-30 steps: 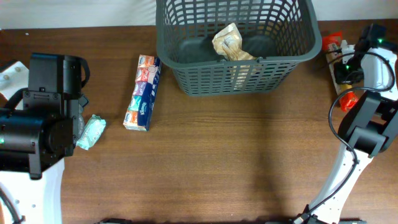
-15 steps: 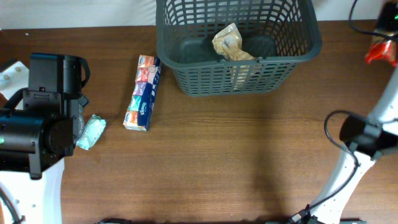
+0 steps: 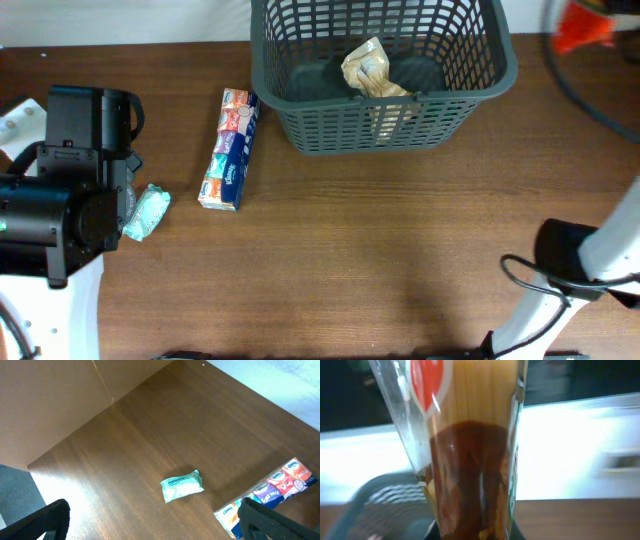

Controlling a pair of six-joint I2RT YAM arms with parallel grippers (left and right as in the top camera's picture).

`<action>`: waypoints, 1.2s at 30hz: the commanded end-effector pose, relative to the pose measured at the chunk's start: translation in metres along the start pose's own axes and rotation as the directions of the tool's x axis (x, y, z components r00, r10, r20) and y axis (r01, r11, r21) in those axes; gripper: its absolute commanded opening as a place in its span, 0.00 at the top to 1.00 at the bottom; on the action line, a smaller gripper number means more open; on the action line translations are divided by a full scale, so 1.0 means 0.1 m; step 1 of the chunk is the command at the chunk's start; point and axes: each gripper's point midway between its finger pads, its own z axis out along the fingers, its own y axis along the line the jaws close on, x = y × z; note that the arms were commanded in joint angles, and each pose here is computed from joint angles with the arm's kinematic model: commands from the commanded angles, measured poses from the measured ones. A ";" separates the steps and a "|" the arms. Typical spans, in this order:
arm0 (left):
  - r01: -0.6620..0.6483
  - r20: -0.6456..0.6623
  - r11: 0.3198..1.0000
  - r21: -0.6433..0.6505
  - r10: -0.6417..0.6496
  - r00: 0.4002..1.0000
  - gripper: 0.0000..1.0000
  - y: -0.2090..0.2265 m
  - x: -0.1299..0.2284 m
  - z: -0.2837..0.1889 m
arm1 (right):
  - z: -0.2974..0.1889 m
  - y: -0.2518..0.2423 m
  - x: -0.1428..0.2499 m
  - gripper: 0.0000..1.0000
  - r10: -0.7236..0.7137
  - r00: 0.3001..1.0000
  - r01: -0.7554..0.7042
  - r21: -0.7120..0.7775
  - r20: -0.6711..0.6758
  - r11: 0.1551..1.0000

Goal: Pack container
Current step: 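Lift the spaghetti pack with the right gripper and carry it over the basket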

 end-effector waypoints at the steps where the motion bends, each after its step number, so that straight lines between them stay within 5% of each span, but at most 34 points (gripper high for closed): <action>1: 0.025 0.014 1.000 -0.001 -0.025 1.000 0.01 0.05 -0.03 -0.03 | 0.22 0.47 0.03 0.96 -0.024 1.000 0.024 -0.125 -0.002 0.992; 10: 0.025 0.014 1.000 -0.001 -0.025 1.000 0.01 0.05 -0.03 -0.03 | 0.98 0.70 0.47 0.96 -0.099 0.989 0.093 -0.058 -0.109 0.994; 22: 0.025 0.014 1.000 -0.001 -0.025 1.000 0.01 0.05 -0.03 -0.03 | 1.88 0.44 1.66 0.96 -0.073 0.916 0.070 -0.022 -0.394 0.997; 34: 0.025 0.014 1.000 -0.001 -0.025 1.000 0.01 0.05 -0.03 -0.03 | 2.09 0.29 2.42 0.96 -0.045 0.834 0.051 -0.005 -0.550 0.999; 36: 0.025 0.014 1.000 -0.001 -0.025 1.000 0.01 0.05 -0.03 -0.03 | 2.09 0.29 2.46 0.75 -0.044 0.829 0.050 -0.004 -0.558 0.999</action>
